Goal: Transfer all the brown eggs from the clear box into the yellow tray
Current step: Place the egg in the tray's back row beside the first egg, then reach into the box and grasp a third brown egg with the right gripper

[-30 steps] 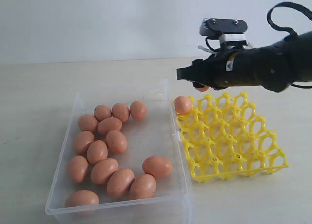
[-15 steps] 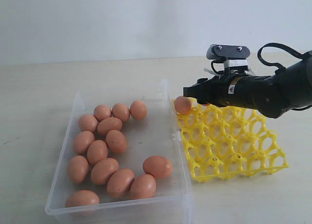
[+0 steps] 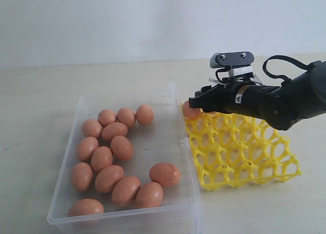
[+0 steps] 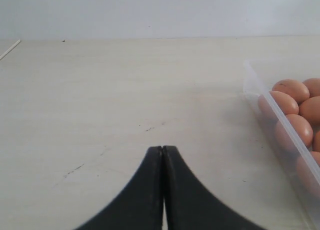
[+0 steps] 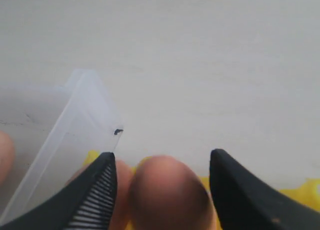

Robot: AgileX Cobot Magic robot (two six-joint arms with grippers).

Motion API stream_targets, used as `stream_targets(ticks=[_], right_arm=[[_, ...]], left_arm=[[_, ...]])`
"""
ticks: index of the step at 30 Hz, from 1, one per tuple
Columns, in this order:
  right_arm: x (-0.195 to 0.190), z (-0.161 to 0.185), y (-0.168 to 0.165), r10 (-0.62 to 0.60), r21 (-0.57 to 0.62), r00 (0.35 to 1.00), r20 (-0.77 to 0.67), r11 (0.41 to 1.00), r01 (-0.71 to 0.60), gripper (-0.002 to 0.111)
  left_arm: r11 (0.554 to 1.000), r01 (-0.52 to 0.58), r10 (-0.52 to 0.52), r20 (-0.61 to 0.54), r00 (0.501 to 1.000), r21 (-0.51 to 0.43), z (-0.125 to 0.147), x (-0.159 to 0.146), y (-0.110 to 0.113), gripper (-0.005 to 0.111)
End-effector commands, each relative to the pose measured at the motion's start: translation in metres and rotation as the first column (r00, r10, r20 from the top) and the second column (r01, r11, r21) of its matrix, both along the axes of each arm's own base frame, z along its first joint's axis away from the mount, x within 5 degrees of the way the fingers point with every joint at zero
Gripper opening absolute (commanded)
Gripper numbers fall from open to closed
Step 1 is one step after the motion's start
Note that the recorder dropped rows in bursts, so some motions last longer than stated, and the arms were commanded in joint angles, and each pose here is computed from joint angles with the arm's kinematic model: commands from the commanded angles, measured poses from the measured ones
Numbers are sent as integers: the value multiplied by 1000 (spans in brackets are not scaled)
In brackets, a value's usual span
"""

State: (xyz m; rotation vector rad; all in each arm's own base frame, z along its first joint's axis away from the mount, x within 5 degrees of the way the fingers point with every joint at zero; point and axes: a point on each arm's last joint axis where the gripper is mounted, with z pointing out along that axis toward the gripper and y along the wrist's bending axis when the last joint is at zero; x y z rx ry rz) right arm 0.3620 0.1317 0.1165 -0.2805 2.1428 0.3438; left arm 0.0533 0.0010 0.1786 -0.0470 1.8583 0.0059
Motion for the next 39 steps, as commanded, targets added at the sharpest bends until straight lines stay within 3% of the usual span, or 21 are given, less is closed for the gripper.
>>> stream_targets(ticks=[1,4,7,13,18,20,23,26,33,39], right_arm=[[2,3,-1,12,-9,1000,27,1000,-12,64],[0,14,-3,6,-22,1000,18,1000,-6,68],[-8,39,-7,-10,-50,1000,-12,999,9,57],[-35,119,11,43,-49,997,66,998,-40,0],[-50,151,55,153,-139,987,-43,978,-157,0],[-55,152,79,242,-182,964,-112,948,-260,0],[-59,143,111,340,-151,911,-232,913,-379,2],[-56,125,136,395,-82,853,-341,892,-445,14],[-37,79,173,379,-24,753,-538,886,-463,55],[-27,53,187,351,-51,702,-620,875,-482,59]], left_arm=[[1000,9,-8,22,1000,-4,3,0,-1,0],[1000,9,-8,22,1000,-4,3,0,-1,0],[1000,9,-8,22,1000,-4,3,0,-1,0],[1000,9,-8,22,1000,-4,3,0,-1,0],[1000,9,-8,22,1000,-4,3,0,-1,0],[1000,9,-8,22,1000,-4,3,0,-1,0],[1000,9,-8,22,1000,-4,3,0,-1,0],[1000,9,-8,22,1000,-4,3,0,-1,0],[1000,9,-8,22,1000,-4,3,0,-1,0],[1000,9,-8,22,1000,-4,3,0,-1,0]])
